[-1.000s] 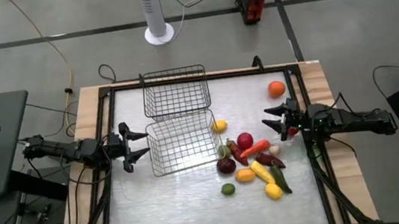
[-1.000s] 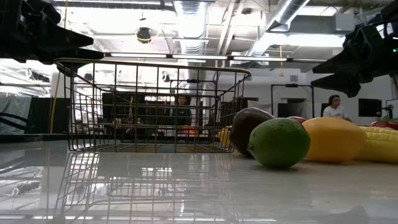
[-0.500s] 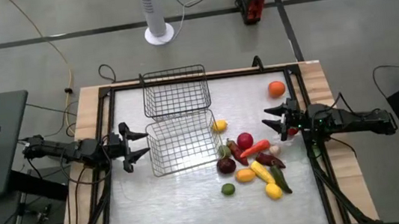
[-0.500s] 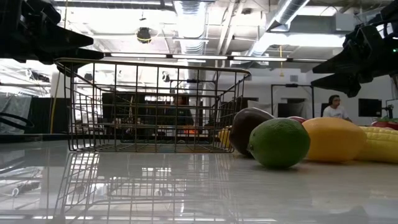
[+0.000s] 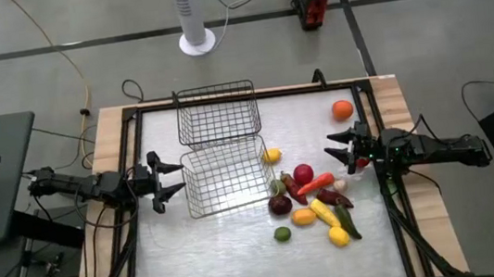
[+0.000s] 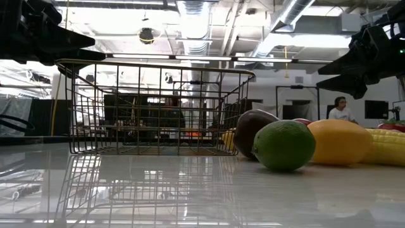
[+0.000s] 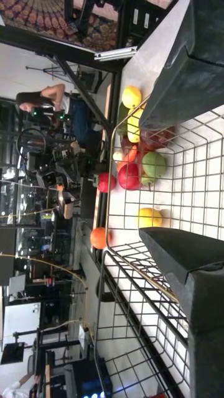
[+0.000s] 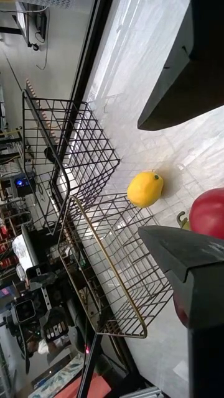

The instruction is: Sort produce into baskets

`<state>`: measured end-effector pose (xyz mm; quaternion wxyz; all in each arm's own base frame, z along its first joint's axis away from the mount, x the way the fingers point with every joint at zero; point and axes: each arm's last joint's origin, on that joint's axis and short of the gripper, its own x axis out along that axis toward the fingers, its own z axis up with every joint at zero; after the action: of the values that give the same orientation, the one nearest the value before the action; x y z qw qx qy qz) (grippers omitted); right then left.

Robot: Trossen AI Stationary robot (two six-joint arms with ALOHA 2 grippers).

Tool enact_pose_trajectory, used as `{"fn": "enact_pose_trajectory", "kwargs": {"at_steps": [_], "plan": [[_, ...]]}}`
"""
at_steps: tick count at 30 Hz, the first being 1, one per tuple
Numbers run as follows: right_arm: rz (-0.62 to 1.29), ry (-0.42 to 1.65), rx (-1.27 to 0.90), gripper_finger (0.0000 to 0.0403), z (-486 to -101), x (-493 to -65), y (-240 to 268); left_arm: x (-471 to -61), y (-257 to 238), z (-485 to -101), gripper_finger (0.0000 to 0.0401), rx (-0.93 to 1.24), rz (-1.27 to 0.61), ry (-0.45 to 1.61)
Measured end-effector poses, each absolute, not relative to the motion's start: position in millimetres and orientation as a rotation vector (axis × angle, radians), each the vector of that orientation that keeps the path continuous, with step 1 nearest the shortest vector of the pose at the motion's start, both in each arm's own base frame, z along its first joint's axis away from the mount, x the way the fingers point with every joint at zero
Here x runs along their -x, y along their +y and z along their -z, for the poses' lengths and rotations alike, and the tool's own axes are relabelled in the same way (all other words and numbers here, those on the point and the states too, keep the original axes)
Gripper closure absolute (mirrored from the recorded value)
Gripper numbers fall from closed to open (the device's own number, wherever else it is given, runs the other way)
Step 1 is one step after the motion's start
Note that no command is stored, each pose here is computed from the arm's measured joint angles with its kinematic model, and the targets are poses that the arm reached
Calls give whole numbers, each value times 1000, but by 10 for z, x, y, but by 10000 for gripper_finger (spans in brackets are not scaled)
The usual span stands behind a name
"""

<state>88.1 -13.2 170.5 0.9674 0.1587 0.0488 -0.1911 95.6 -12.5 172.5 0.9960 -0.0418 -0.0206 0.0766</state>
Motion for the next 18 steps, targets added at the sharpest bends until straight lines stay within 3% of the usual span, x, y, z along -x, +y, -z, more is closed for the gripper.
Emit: {"fn": "enact_pose_trajectory", "kwargs": {"at_steps": [18], "plan": [[387, 98, -324, 111, -1705, -881, -132, -955, -125, -1743, 145, 160, -151, -65]]}}
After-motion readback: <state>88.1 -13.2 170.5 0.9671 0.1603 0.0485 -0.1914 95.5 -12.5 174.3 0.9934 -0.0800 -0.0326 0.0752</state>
